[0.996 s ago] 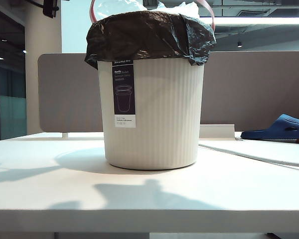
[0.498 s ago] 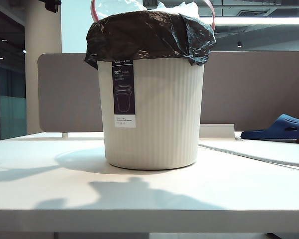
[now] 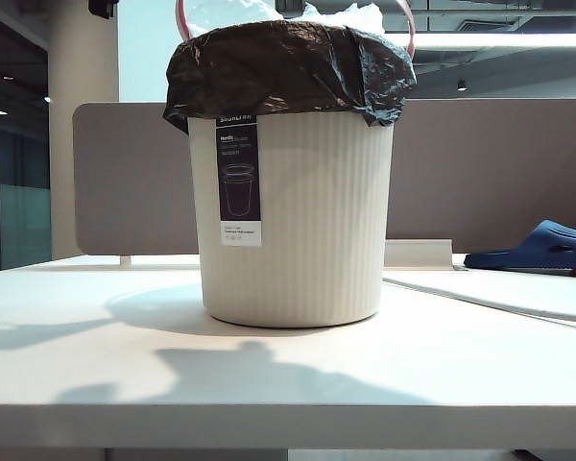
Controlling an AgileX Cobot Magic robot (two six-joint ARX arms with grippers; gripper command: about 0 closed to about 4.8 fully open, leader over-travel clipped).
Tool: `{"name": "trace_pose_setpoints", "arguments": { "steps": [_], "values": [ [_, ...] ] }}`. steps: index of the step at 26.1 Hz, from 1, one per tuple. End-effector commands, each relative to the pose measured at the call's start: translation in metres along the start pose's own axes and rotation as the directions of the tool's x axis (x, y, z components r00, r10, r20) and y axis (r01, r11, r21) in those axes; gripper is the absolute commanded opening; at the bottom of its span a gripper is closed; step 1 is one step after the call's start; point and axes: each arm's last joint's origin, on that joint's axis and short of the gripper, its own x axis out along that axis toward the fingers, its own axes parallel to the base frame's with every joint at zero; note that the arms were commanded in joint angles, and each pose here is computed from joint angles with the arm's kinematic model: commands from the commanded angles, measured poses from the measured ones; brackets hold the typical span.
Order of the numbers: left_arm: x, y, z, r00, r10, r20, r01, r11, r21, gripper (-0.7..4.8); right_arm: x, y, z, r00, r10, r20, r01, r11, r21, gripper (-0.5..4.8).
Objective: Open the ring lid of the trash can, pull out the black garbage bag inside, and place it on the table.
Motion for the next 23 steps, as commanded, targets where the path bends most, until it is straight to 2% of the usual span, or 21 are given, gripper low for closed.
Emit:
{"name": "trace_pose_setpoints", "arguments": {
  "steps": [1, 23],
  "values": [
    [0.0, -0.005, 0.002, 0.999, -0.037, 0.014, 0.037, 0.999, 0.015, 2.47, 0.0, -0.004, 0.005, 0.997, -0.008, 0.071, 0.008, 1.0, -0.003, -0.01],
    [0.003, -0.003, 0.002, 0.999, -0.047, 0.018, 0.047, 0.999, 0.004, 2.47, 0.011, -0.002, 0.004, 0.994, 0.008, 0.113, -0.006, 1.0, -0.011, -0.01]
  ]
}}
